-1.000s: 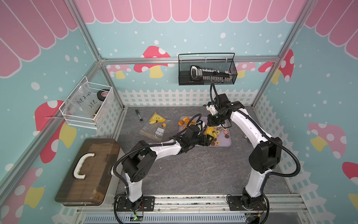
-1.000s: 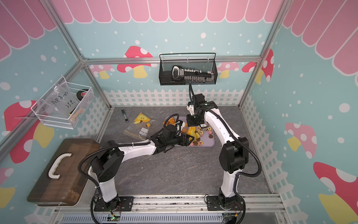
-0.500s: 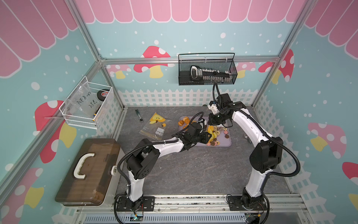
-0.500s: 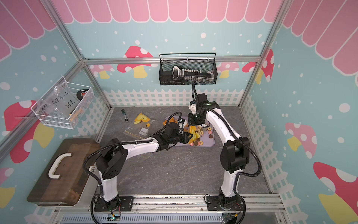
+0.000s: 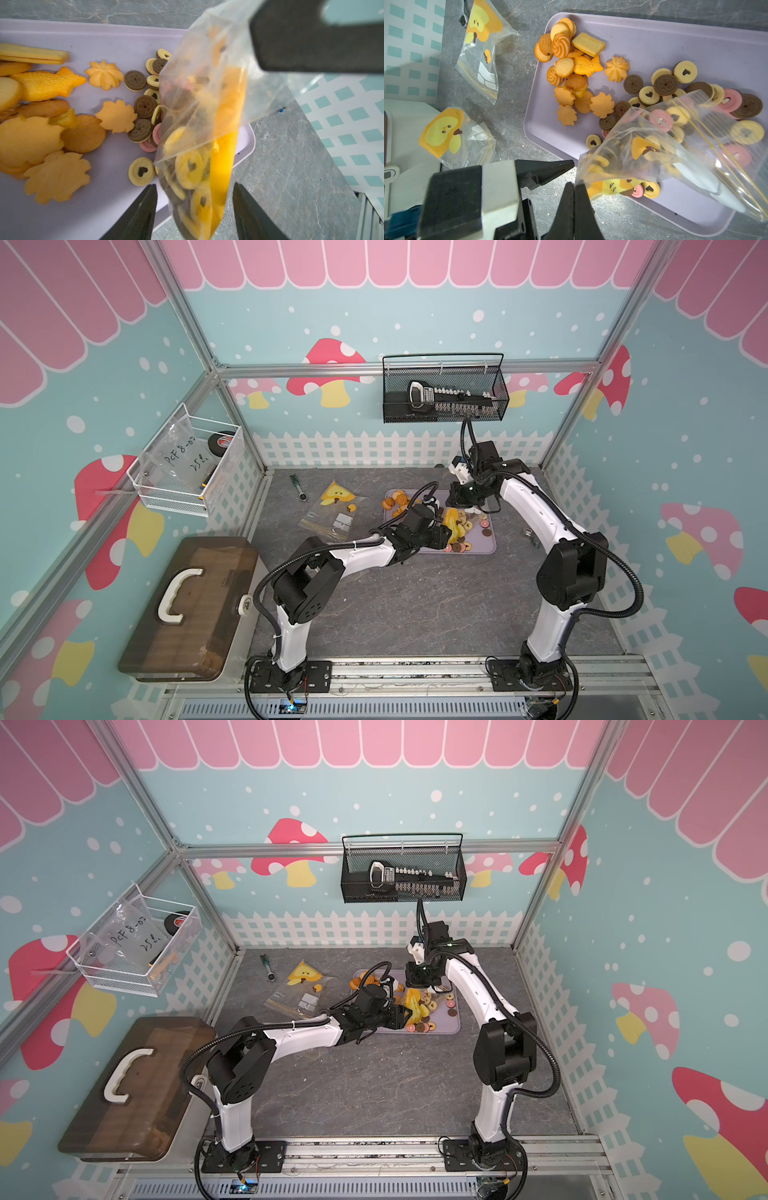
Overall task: Pour cookies out of the ziploc bag
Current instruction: 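Pour the cookies out of the ziploc bag onto the tray.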
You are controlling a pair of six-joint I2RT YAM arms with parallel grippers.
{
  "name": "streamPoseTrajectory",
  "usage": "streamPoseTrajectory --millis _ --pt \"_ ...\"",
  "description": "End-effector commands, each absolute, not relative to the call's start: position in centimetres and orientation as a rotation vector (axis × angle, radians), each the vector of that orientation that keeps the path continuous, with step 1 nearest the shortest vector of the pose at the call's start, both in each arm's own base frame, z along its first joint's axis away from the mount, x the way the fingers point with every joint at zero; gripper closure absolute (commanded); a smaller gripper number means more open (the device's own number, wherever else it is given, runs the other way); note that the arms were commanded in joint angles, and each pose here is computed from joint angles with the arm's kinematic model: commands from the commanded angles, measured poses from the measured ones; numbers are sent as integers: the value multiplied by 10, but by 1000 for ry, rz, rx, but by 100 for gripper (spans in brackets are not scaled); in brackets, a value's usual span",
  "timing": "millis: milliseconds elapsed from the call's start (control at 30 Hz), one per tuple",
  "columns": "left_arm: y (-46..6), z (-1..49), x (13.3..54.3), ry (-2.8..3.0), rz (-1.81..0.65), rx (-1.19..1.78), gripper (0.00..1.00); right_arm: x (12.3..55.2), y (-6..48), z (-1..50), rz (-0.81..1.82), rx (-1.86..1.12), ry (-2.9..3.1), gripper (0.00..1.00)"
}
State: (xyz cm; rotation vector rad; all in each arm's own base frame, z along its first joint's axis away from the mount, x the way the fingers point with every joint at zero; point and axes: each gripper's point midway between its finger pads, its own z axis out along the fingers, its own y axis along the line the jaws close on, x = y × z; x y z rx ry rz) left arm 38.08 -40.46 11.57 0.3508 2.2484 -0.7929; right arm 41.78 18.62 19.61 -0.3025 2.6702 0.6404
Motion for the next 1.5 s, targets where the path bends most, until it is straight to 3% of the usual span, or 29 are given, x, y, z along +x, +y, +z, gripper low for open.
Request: streamPoseTrajectory --millis 0,333,633,767,1100,1167,1300,1467 --pt "-408 112 388 2247 -752 359 43 415 187 210 678 -301 2628 100" --pt "-419 119 392 2232 -773 387 74 414 184 211 680 -294 2625 100" --pt "-418 121 396 2224 -762 385 94 414 181 211 696 -278 2618 100" --pt "-414 126 398 2214 -743 381 100 413 180 211 708 -277 2617 100" --pt "-405 134 408 2195 -737 393 100 416 173 214 732 -250 2599 100" --pt "-404 138 410 2182 -733 407 100 416 168 216 735 -231 2588 92" --pt "-404 148 414 2164 -721 438 100 415 144 225 671 -157 2554 57" --pt "-409 158 417 2156 -716 477 100 402 106 232 582 -60 2520 31"
